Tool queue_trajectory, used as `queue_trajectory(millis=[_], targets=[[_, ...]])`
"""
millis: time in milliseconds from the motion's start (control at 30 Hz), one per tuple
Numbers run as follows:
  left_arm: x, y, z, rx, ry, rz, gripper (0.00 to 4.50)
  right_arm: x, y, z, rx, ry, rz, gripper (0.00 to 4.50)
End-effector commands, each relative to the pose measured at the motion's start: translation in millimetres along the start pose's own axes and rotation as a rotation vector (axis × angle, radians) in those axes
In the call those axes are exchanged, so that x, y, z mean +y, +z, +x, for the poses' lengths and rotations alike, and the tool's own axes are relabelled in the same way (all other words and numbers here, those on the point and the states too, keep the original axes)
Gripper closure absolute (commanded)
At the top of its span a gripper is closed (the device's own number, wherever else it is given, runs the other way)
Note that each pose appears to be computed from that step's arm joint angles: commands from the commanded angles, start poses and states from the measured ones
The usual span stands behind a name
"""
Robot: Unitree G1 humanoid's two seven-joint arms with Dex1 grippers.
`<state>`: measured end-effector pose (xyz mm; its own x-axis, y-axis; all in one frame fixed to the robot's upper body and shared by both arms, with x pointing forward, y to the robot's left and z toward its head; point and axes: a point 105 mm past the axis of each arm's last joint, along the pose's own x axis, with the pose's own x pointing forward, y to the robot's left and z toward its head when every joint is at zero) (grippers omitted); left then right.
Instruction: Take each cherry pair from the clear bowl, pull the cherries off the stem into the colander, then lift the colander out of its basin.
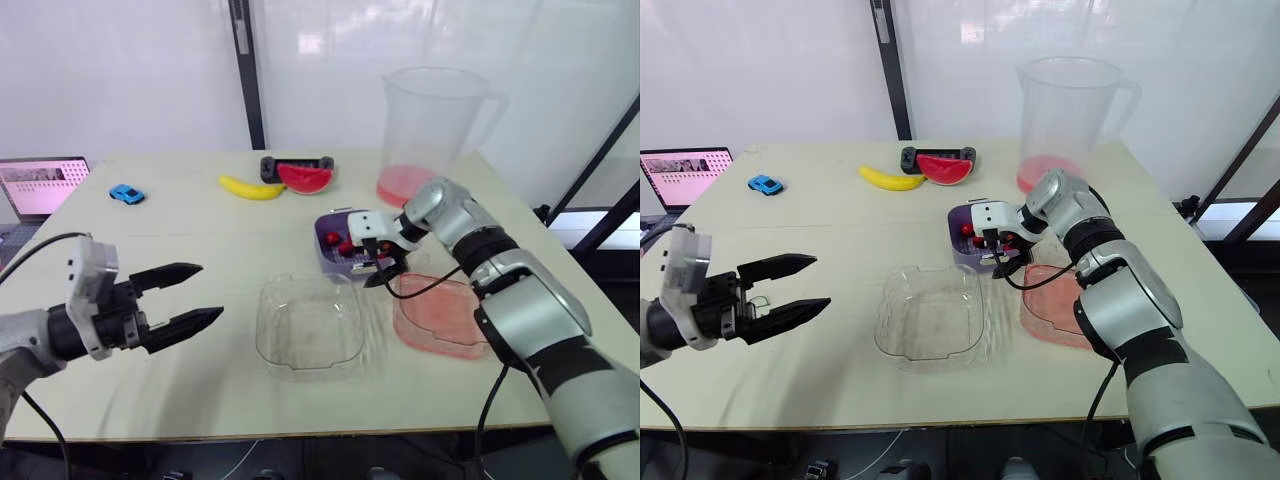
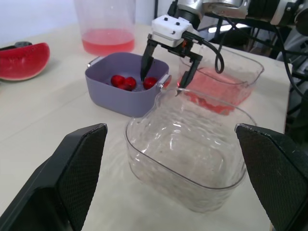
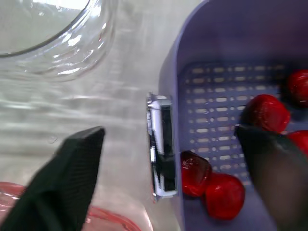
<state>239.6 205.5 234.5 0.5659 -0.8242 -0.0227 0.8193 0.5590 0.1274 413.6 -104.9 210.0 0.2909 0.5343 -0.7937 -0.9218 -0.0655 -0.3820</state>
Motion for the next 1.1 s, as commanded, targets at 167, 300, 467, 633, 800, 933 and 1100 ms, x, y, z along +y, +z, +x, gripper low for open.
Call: queue_trajectory(millis=[167, 300, 467, 633, 800, 933, 1100], targets=[[11.4, -0.5, 11.7, -0.030, -0.036, -0.004, 0.00, -22.9, 23.9, -100.4, -0.217, -0.214, 0.033, 0.07], [30.9, -15.2, 20.9, 0.035, -0.004, -0.030, 0.00, -6.0, 22.6, -148.7, -0.410, -0.282, 0.052, 0.07], [54.4, -26.1, 23.4, 0.098, 0.069, 0.034, 0.00, 24.7, -16.5, -194.5, -0.532, -0.475, 0.205, 0.07], [64.7, -29.0, 10.9, 0.125, 0.121, 0.104, 0.00, 61.3, -61.1, -205.2, -0.543, -0.623, 0.396, 0.07], [68.2, -40.3, -9.7, 0.161, 0.161, 0.095, 0.00, 95.2, -98.5, -198.3, -0.544, -0.702, 0.511, 0.07], [65.2, -44.5, -18.1, 0.159, 0.174, 0.074, 0.00, 113.9, -117.1, -195.2, -0.531, -0.736, 0.562, 0.07], [62.6, -42.8, -14.9, 0.147, 0.151, 0.047, 0.00, 123.8, -123.8, -190.6, -0.539, -0.761, 0.585, 0.07]])
